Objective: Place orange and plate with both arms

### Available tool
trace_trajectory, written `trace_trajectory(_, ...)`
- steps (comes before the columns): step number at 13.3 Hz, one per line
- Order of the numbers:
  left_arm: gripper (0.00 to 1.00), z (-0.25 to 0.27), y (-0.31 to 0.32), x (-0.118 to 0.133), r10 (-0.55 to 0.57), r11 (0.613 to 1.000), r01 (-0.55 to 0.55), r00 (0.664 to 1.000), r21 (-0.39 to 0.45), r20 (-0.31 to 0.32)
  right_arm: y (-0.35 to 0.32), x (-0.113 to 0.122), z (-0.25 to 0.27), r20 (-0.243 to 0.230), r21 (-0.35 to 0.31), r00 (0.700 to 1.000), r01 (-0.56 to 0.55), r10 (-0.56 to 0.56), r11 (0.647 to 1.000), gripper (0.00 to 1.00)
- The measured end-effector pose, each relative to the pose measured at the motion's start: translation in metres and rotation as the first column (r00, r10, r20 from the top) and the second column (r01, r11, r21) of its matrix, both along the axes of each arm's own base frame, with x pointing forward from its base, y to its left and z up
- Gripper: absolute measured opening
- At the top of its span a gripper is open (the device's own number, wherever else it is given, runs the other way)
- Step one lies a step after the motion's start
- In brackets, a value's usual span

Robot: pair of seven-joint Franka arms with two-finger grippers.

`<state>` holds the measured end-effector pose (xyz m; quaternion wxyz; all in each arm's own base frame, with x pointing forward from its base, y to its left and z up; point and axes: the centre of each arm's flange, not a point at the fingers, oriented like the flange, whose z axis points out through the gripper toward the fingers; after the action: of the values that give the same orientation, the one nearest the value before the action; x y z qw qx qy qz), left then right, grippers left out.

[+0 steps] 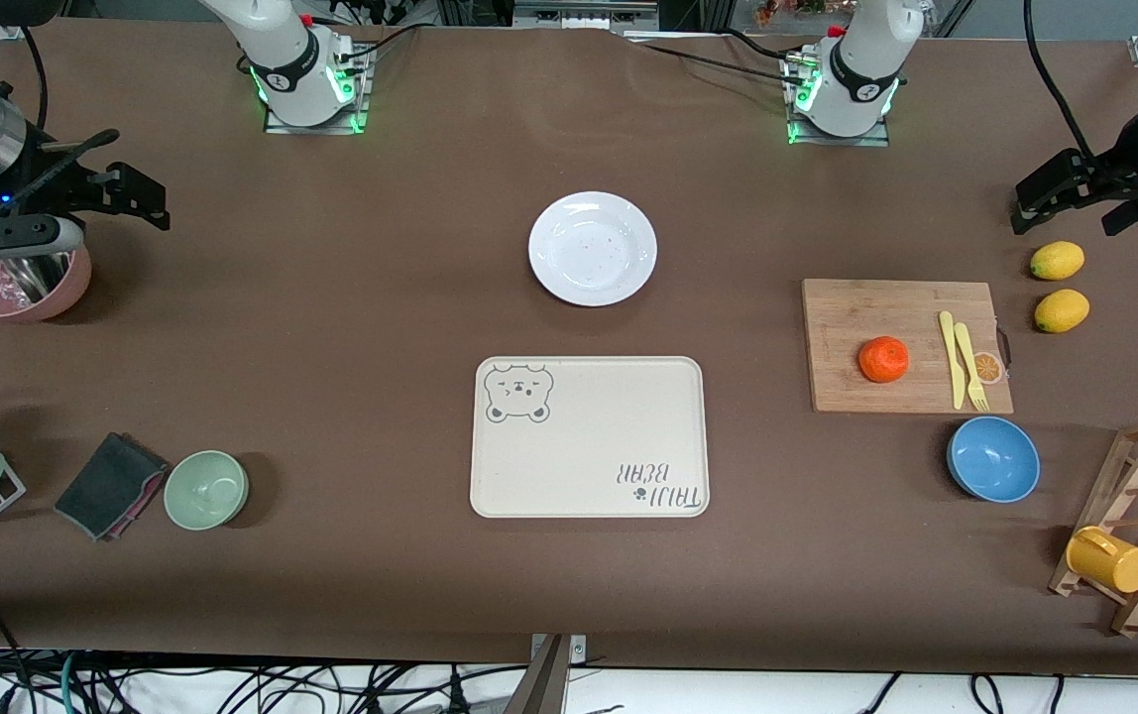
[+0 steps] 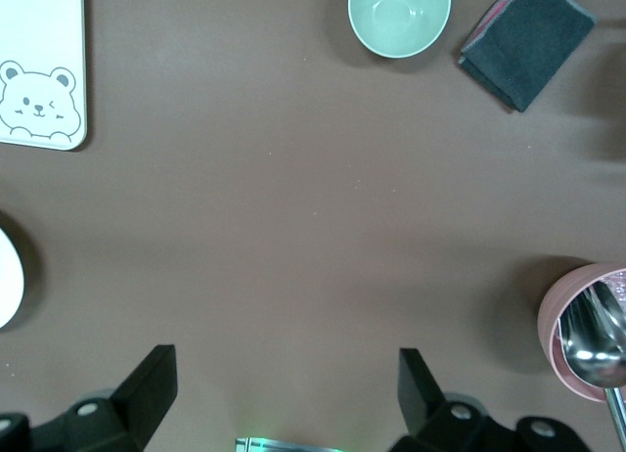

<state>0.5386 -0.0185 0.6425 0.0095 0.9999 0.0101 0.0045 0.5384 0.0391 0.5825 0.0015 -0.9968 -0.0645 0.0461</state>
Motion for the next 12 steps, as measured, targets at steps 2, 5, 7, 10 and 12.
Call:
trace_trajectory(2, 1.00, -0.0001, 0.0000, 0.0001, 0.000, 1.000, 0.000, 1.000, 0.000, 0.000, 0.0000, 0.0000, 0.0000, 0.000, 0.000, 1.000, 0.000, 0.000, 1.000, 1.00)
trace_trajectory(5, 1.00, -0.0002, 0.0020, 0.0002, 0.004, 1.000, -0.004, 1.000, 0.000, 0.000, -0.0001, 0.0000, 0.0000, 0.000, 0.000, 1.000, 0.000, 0.000, 1.000, 1.00)
trace_trajectory(7, 1.00, -0.0004, 0.0011, 0.0003, 0.002, 1.000, -0.002, 1.000, 0.000, -0.001, -0.0001, 0.0000, 0.0000, 0.000, 0.000, 1.000, 0.000, 0.000, 1.000, 1.00)
trace_trajectory(10, 1.00, -0.0009, 0.0013, 0.0006, 0.002, 1.000, -0.002, 1.000, 0.000, -0.002, -0.0001, 0.0000, 0.0000, 0.000, 0.000, 1.000, 0.000, 0.000, 1.000, 1.00)
trace_trajectory(12, 1.00, -0.0014, 0.0011, 0.0009, 0.002, 1.000, -0.002, 1.000, 0.000, -0.003, -0.0001, 0.0000, 0.0000, 0.000, 0.000, 1.000, 0.000, 0.000, 1.000, 1.00)
